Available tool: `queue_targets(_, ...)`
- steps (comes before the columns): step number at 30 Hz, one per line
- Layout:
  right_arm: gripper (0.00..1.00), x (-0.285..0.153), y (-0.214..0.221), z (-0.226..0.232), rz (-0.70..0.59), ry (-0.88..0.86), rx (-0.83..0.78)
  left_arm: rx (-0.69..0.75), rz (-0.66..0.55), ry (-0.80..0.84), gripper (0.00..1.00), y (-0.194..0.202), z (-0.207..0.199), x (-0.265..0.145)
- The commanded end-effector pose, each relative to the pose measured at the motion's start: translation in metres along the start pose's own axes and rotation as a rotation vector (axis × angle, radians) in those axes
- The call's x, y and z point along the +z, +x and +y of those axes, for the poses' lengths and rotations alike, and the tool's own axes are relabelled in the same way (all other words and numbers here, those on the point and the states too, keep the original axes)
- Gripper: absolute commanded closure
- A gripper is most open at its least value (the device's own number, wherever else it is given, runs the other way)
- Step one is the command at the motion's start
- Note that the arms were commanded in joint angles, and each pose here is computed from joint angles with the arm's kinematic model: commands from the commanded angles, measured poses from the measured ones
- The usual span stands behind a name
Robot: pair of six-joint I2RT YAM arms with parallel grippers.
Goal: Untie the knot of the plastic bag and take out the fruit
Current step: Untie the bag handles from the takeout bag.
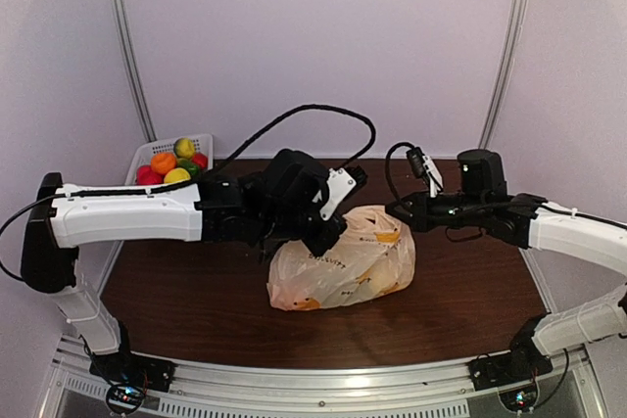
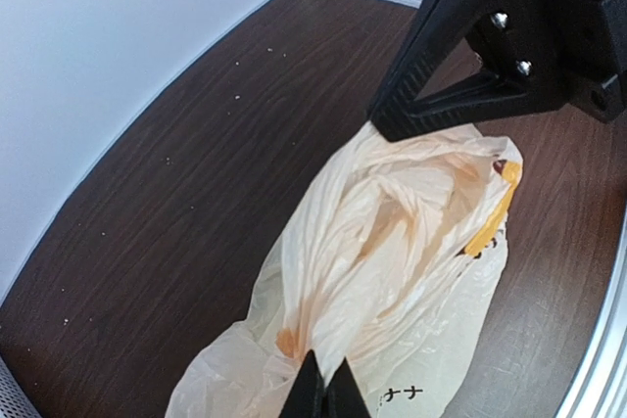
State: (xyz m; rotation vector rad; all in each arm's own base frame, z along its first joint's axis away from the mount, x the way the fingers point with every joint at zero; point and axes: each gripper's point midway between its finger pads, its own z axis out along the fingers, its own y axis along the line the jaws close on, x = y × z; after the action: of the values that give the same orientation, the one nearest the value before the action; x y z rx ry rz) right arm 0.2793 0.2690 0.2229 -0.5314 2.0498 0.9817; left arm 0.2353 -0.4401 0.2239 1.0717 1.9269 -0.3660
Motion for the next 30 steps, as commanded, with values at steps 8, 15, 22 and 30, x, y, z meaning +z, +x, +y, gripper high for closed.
queue_targets(8, 1.00, -0.043, -0.017, -0.038, -0.128, 0.284, -0.004, -0.140, -0.081, -0.004, 1.00, -0.007, 0.032, -0.024)
queue_targets(15, 1.00, -0.037, 0.012, -0.056, -0.082, 0.331, 0.043, -0.243, -0.071, -0.001, 1.00, 0.015, 0.038, -0.019)
queue_targets(22, 1.00, -0.040, 0.020, -0.055, -0.082, 0.318, 0.056, -0.262, -0.090, 0.028, 1.00, 0.017, 0.034, -0.019)
queue_targets(30, 0.73, -0.052, -0.013, -0.038, -0.142, 0.293, 0.011, -0.265, -0.137, 0.063, 1.00, 0.004, 0.030, -0.024)
